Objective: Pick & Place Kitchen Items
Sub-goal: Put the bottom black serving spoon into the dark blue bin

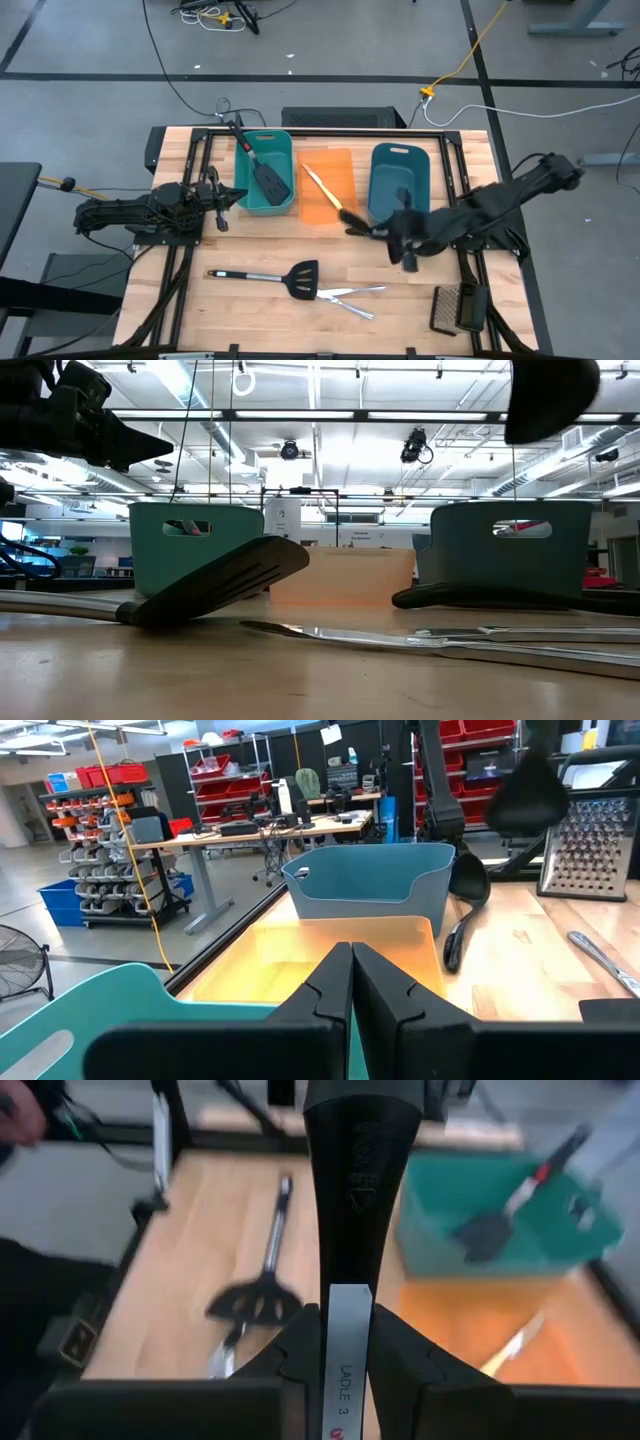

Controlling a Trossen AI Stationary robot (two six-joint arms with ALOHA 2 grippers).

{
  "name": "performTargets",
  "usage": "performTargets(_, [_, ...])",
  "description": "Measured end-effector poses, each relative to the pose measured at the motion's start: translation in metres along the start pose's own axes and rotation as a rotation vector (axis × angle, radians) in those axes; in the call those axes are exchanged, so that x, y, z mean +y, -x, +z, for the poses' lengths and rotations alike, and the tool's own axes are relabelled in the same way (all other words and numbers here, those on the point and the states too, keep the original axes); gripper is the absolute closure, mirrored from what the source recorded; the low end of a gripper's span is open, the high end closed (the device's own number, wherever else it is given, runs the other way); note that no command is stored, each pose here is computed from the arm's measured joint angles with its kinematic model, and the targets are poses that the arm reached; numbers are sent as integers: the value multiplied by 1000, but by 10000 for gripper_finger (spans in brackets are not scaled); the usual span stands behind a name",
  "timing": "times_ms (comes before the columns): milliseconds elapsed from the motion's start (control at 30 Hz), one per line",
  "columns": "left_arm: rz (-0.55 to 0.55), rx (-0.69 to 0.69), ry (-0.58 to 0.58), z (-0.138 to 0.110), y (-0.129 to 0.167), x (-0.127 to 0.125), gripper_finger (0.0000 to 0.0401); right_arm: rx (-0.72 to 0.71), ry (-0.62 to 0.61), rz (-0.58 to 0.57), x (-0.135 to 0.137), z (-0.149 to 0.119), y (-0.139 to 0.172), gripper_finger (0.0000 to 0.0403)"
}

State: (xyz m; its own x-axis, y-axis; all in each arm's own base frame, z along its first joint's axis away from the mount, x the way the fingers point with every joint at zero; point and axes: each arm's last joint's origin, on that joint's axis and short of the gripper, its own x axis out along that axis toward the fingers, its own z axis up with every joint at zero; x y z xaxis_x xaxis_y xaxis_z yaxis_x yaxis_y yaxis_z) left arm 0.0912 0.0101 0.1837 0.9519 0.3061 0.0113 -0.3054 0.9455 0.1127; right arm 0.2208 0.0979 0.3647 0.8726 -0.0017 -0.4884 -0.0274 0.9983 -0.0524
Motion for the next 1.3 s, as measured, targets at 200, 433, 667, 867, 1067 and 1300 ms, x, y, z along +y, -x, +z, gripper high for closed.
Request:
performTargets(200, [1, 0, 0, 0, 0, 0, 386, -263, -17, 36, -21, -25, 36, 341])
performTargets(433, [2, 0, 4, 0, 0, 0, 386, -419, -160, -69, -48, -92, 60, 341])
performTargets(667, [4, 1, 1, 0, 0, 0, 386, -553, -279, -136, -68, -144, 78, 341])
performTargets(867, [4, 3, 0, 0, 0, 0, 386, -582, -293, -121, -70, -164, 77, 341])
performTargets(1067, [4, 3, 0, 0, 0, 0, 386, -655, -258, -137, -73, -138, 94, 341])
performTargets(1300, [4, 2, 1, 0, 0, 0, 386, -480, -228, -373, -75, -78, 108, 341])
